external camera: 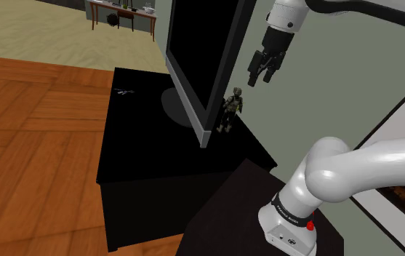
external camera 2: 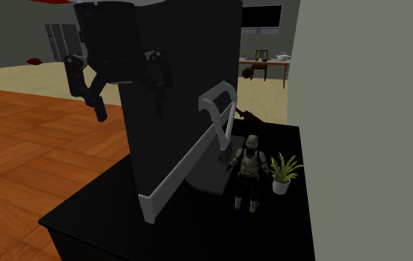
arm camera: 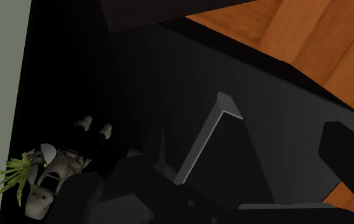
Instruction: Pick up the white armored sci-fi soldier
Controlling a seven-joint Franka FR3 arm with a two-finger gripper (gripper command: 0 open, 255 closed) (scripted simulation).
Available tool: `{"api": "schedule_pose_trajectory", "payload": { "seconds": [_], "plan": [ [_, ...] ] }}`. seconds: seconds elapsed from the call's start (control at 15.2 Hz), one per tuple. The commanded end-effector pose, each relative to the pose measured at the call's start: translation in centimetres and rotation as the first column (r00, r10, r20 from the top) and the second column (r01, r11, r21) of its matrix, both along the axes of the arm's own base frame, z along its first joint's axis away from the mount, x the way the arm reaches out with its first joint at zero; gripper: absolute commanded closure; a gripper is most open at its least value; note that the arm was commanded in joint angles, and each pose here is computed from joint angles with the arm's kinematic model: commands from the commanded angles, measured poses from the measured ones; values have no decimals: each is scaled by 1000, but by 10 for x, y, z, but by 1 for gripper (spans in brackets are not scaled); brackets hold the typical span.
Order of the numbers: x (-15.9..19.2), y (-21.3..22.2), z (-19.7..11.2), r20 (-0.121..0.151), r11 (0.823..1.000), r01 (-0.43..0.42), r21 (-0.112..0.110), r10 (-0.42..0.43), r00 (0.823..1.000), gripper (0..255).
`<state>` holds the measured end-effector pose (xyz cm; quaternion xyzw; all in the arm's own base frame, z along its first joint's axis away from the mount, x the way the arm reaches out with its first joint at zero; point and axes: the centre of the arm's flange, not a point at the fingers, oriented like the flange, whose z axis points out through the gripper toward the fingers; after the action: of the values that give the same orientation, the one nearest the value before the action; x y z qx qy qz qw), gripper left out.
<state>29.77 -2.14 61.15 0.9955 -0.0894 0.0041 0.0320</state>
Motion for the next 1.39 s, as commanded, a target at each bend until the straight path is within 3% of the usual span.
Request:
{"api": "schedule_pose_trajectory", "payload": {
  "seconds": [0.0, 1.32],
  "plan": [
    [0, 0, 0, 0, 1000, 0, 0, 0, 1000, 0],
    [121, -227, -92, 33, 989, 115, 97, -119, 992, 0]
  ]
}}
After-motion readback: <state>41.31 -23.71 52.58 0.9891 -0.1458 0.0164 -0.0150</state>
